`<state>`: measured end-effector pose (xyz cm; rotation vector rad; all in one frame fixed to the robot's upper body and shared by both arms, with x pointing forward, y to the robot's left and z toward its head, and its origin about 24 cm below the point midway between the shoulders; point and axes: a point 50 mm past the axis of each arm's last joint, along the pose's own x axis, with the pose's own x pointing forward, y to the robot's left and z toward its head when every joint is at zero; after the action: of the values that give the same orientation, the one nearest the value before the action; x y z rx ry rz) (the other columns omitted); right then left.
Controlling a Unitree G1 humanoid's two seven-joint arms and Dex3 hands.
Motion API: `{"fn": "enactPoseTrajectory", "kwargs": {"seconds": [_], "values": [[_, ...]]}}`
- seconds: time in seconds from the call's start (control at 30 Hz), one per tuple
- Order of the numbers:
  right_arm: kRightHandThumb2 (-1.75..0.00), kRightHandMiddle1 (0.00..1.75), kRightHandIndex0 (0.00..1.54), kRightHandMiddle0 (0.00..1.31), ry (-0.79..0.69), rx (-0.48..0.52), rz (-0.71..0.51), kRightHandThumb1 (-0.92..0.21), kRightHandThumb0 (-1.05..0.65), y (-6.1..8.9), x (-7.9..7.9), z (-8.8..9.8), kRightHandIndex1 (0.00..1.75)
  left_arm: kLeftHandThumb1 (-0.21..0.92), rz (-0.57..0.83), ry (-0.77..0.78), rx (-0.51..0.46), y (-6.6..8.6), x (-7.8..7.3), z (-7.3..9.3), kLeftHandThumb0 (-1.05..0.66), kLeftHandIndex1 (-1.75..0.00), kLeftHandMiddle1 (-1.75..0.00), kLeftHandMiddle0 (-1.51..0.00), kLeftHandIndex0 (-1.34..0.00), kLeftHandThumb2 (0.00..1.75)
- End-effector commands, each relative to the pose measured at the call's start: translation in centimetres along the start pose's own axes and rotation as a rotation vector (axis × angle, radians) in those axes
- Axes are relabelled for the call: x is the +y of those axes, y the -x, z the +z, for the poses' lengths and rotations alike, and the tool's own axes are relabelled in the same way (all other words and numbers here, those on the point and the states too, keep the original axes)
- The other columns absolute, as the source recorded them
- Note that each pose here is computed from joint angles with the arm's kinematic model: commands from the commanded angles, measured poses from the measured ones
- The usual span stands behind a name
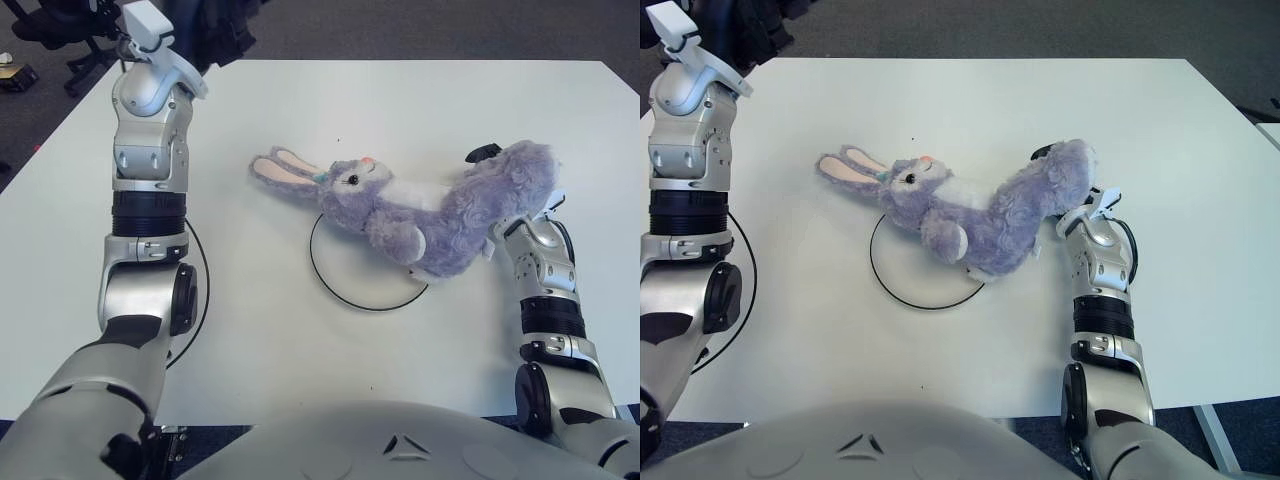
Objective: Put the doll into the plate.
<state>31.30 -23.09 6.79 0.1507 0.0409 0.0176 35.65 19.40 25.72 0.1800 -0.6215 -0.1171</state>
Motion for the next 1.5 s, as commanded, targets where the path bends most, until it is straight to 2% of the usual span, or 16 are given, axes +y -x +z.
{"fn": "enactPoseTrajectory", "kwargs": {"seconds": [0.0, 0.13, 0.23, 0.27, 0.33, 0.37, 0.4, 0.5, 0.57, 0.6, 0.7, 0.87, 0.97, 1.13, 1.27, 1.47], "values": [[-0.65, 1.75, 0.68, 0.27, -0.015, 0.103, -0.029, -0.82, -0.36, 0.7, -0.5, -2.1, 1.75, 0.92, 0.065, 0.006, 0.053, 0.6, 0.9, -2.2, -0.87, -0.02, 0.0, -0.49, -0.29, 1.01], [-0.64, 1.75, 0.68, 0.27, -0.017, 0.104, -0.034, -0.82, -0.36, 0.7, -0.6, -2.1, 1.75, 0.92, 0.141, -0.013, 0.048, 1.8, 2.0, -4.2, -0.86, -0.02, -0.01, -0.49, -0.29, 1.01], [-0.64, 1.75, 0.68, 0.27, -0.018, 0.104, -0.035, -0.83, -0.36, 0.7, -0.6, -2.1, 1.75, 0.92, 0.209, -0.019, 0.029, 2.6, 2.4, -4.8, -0.83, -0.09, -0.05, -0.59, -0.43, 0.99], [-0.64, 1.75, 0.68, 0.27, -0.018, 0.105, -0.037, -0.83, -0.36, 0.7, -0.6, -2.1, 1.75, 0.92, 0.257, -0.002, 0.022, 3.1, 2.2, -5.2, -0.8, -0.16, -0.1, -0.68, -0.5, 0.96], [-0.63, 1.75, 0.68, 0.26, -0.019, 0.105, -0.039, -0.83, -0.36, 0.7, -0.6, -2.1, 1.75, 0.92, 0.33, 0.031, 0.016, 4.2, 1.9, -6.0, -0.72, -0.69, -0.61, -0.65, -0.45, 0.89], [-0.63, 1.75, 0.68, 0.26, -0.019, 0.105, -0.039, -0.83, -0.36, 0.7, -0.6, -2.1, 1.75, 0.92, 0.352, 0.043, 0.017, 4.7, 1.7, -6.3, -0.68, -0.84, -0.75, -0.62, -0.43, 0.87], [-0.63, 1.75, 0.68, 0.26, -0.019, 0.106, -0.04, -0.83, -0.36, 0.7, -0.6, -2.1, 1.75, 0.92, 0.369, 0.063, 0.024, 5.2, 1.4, -6.9, -0.64, -1.06, -0.99, -0.57, -0.38, 0.84], [-0.62, 1.75, 0.68, 0.26, -0.019, 0.107, -0.041, -0.83, -0.36, 0.6, -0.7, -2.2, 1.75, 0.92, 0.39, 0.082, 0.051, 6.7, 1.2, -8.2, -0.5, -1.49, -1.46, -0.5, -0.29, 0.78], [-0.62, 1.75, 0.68, 0.26, -0.019, 0.107, -0.042, -0.84, -0.36, 0.6, -0.7, -2.2, 1.75, 0.92, 0.391, 0.08, 0.056, 7.1, 1.2, -8.5, -0.46, -1.61, -1.6, -0.49, -0.27, 0.76], [-0.62, 1.75, 0.68, 0.26, -0.019, 0.108, -0.045, -0.84, -0.36, 0.6, -0.7, -2.2, 1.75, 0.92, 0.372, 0.051, 0.098, 8.1, 1.4, -9.4, -0.45, -1.66, -1.65, -0.49, -0.26, 0.76], [-0.62, 1.75, 0.68, 0.26, -0.017, 0.109, -0.052, -0.84, -0.36, 0.5, -0.9, -2.2, 1.75, 0.92, 0.344, 0.009, 0.207, 10.5, 1.7, -11.4, -0.43, -1.72, -1.72, -0.64, -0.33, 0.74], [-0.61, 1.75, 0.68, 0.26, -0.014, 0.112, -0.058, -0.84, -0.36, 0.4, -1.2, -2.1, 1.75, 0.92, 0.383, 0.131, 0.349, 13.1, 1.5, -14.2, -0.41, -1.74, -1.74, -0.78, -0.47, 0.72], [-0.61, 1.75, 0.68, 0.26, -0.011, 0.113, -0.063, -0.84, -0.36, 0.4, -1.5, -2.1, 1.75, 0.92, 0.398, 0.196, 0.416, 14.5, 1.0, -15.6, -0.35, -1.74, -1.74, -0.91, -0.65, 0.66], [-0.61, 1.75, 0.68, 0.26, -0.006, 0.112, -0.071, -0.85, -0.36, 0.4, -1.8, -2.1, 1.75, 0.92, 0.408, 0.196, 0.457, 15.0, 0.8, -16.3, -0.3, -1.75, -1.75, -1.0, -0.78, 0.55], [-0.61, 1.75, 0.68, 0.26, -0.002, 0.112, -0.09, -0.84, -0.36, 0.4, -2.3, -2.2, 1.75, 0.92, 0.451, 0.198, 0.497, 14.8, 0.4, -16.6, -0.3, -1.75, -1.75, -1.01, -0.79, 0.46], [-0.61, 1.75, 0.68, 0.26, 0.022, 0.111, -0.122, -0.84, -0.36, 0.3, -2.7, -2.1, 1.75, 0.92, 0.422, 0.245, 0.472, 14.1, -0.7, -16.4, -0.3, -1.75, -1.75, -1.01, -0.78, 0.43]]}}
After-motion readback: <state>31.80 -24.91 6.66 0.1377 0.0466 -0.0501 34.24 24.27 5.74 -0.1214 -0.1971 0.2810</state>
